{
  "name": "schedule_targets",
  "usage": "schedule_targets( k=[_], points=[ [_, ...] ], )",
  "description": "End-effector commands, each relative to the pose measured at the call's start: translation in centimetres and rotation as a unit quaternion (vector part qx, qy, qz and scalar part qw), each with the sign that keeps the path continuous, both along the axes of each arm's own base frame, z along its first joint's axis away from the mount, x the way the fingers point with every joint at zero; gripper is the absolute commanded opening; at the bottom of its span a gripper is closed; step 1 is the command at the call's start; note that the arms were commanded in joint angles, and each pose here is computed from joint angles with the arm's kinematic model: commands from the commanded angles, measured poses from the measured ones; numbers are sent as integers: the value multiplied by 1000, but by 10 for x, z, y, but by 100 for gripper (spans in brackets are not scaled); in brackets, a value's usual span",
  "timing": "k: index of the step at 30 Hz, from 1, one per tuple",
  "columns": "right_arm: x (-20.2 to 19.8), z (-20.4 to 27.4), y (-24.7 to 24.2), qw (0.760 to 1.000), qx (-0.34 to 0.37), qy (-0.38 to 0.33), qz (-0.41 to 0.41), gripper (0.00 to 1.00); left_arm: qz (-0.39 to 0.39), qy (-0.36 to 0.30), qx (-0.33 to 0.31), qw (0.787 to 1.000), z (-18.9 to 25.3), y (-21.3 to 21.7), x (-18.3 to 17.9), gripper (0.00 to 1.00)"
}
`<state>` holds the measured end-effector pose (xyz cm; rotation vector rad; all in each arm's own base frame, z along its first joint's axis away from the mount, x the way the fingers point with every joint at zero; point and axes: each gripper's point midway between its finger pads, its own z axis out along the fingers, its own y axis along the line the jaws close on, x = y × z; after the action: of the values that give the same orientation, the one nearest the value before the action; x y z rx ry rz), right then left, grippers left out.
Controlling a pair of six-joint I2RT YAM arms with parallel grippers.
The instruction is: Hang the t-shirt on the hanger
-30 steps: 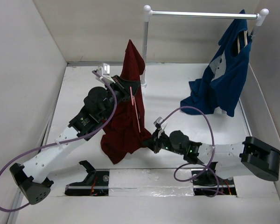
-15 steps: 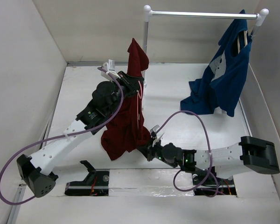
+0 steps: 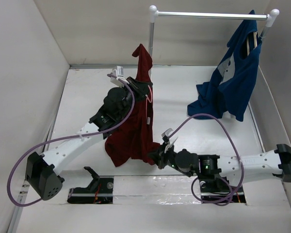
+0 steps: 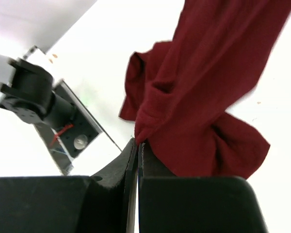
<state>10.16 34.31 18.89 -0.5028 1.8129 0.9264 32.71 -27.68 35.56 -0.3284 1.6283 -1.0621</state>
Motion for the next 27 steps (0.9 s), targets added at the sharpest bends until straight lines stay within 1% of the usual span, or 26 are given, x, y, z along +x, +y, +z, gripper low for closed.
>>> schedule_targets(
  k=[1,2,3,4,5,6,8,9,12,13,14,17,18,19,20,22,23,24,26,27],
  points=[
    [1,64,-1,999,47,-13,-5,0,-12,-30,-38,999,10,4,-9,0],
    [0,73,0,998,52,-19,2,0,-15,-16,-32,999,-12,7,-14,0],
    [0,87,3,998,64,-22,3,0,-21,-12,-41,999,-19,7,-19,0],
    [-2,90,7,998,62,-23,11,0,-25,-7,-46,999,-25,8,-22,0],
    [-1,85,12,999,48,-21,10,0,-30,8,-40,999,-45,10,-28,0],
    [-1,89,17,999,48,-22,9,0,-40,14,-44,998,-51,8,-31,0],
    [5,81,23,999,34,-25,-5,0,-51,29,-40,997,-66,8,-38,0],
    [6,64,31,1000,11,-23,-9,0,-64,30,-44,997,-68,6,-43,0],
    [14,36,38,999,-20,-6,-24,0,-84,34,-54,994,-72,7,-55,0],
    [14,18,40,999,-39,0,-26,0,-89,36,-53,994,-72,6,-57,0],
    [12,10,41,999,-42,6,-25,0,-95,33,-52,994,-69,6,-60,0],
    [17,-13,35,998,-54,26,-36,0,-122,47,-47,990,-79,3,-72,0],
    [17,-14,34,997,-51,32,-42,4,-132,50,-48,989,-83,2,-76,0],
    [17,-15,31,997,-51,34,-43,10,-134,54,-47,988,-87,2,-77,0],
    [17,-9,29,998,-44,34,-43,26,-135,63,-42,988,-96,2,-79,0],
    [14,-3,27,998,-39,32,-33,42,-132,72,-38,988,-106,4,-80,0],
    [13,3,25,998,-36,31,-28,56,-131,78,-36,988,-114,6,-81,0],
    [12,9,24,999,-35,30,-24,61,-131,79,-43,987,-115,5,-81,0],
    [10,16,19,998,-37,34,-23,68,-130,84,-42,987,-120,5,-81,0],
    [10,29,16,999,-21,31,-23,69,-130,85,-41,987,-120,4,-80,0]
  ],
)
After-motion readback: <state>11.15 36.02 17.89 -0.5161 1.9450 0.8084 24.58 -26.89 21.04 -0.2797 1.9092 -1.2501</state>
